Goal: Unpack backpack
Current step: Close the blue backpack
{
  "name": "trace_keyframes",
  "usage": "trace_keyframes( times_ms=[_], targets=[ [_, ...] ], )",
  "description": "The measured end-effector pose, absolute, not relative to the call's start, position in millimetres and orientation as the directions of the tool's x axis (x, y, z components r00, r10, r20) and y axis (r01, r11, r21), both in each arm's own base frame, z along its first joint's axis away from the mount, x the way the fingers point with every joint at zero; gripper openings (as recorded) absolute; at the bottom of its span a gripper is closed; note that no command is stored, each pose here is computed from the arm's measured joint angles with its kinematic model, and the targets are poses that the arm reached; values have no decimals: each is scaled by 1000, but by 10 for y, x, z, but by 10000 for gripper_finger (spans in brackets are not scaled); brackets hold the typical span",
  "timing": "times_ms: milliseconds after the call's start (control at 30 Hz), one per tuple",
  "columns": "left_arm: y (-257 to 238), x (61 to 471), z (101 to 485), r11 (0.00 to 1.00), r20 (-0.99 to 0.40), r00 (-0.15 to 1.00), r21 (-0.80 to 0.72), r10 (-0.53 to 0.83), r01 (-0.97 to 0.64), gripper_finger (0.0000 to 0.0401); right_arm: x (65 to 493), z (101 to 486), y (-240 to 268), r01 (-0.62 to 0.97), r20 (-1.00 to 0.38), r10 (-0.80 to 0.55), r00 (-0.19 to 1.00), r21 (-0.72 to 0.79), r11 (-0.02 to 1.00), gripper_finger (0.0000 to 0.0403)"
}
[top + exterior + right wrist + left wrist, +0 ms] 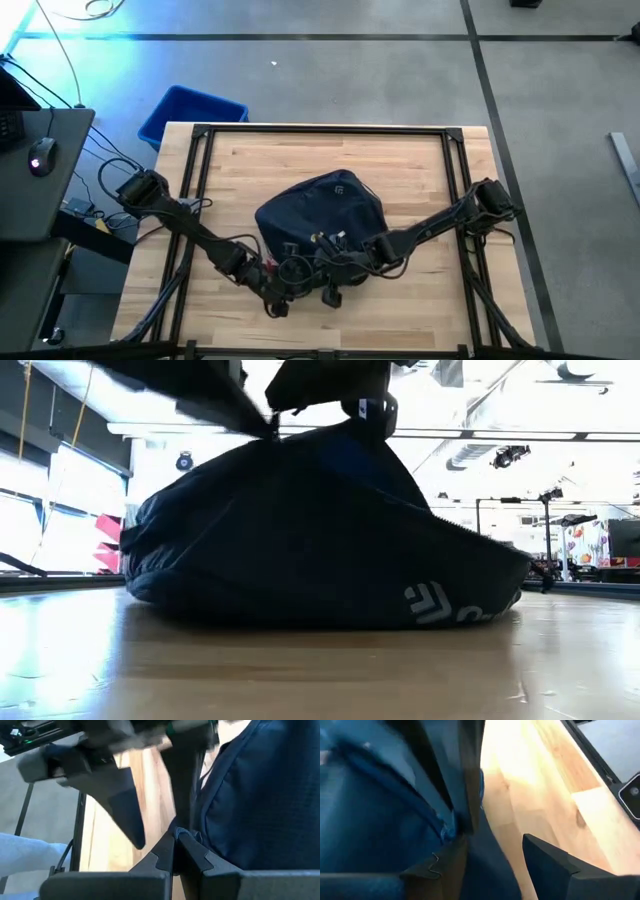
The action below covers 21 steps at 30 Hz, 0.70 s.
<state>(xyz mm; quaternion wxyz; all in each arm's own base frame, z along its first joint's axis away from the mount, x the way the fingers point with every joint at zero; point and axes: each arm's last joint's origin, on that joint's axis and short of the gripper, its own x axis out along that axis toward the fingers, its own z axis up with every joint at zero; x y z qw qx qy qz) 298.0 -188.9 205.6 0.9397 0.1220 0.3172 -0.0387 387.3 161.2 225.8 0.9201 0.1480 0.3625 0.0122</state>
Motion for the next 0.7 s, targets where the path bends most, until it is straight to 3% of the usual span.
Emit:
trace_keyframes(
  times_ms=[300,700],
  targets=[
    [-1905,2911,2096,902,-596,781,418,185,105,172,3871,2260,1613,78,-666,137,733,283,956,0],
    [-1798,3065,1852,913,-665,724,388,184,124,168,3863,2249,1617,73,-675,149,722,289,954,0]
  ],
)
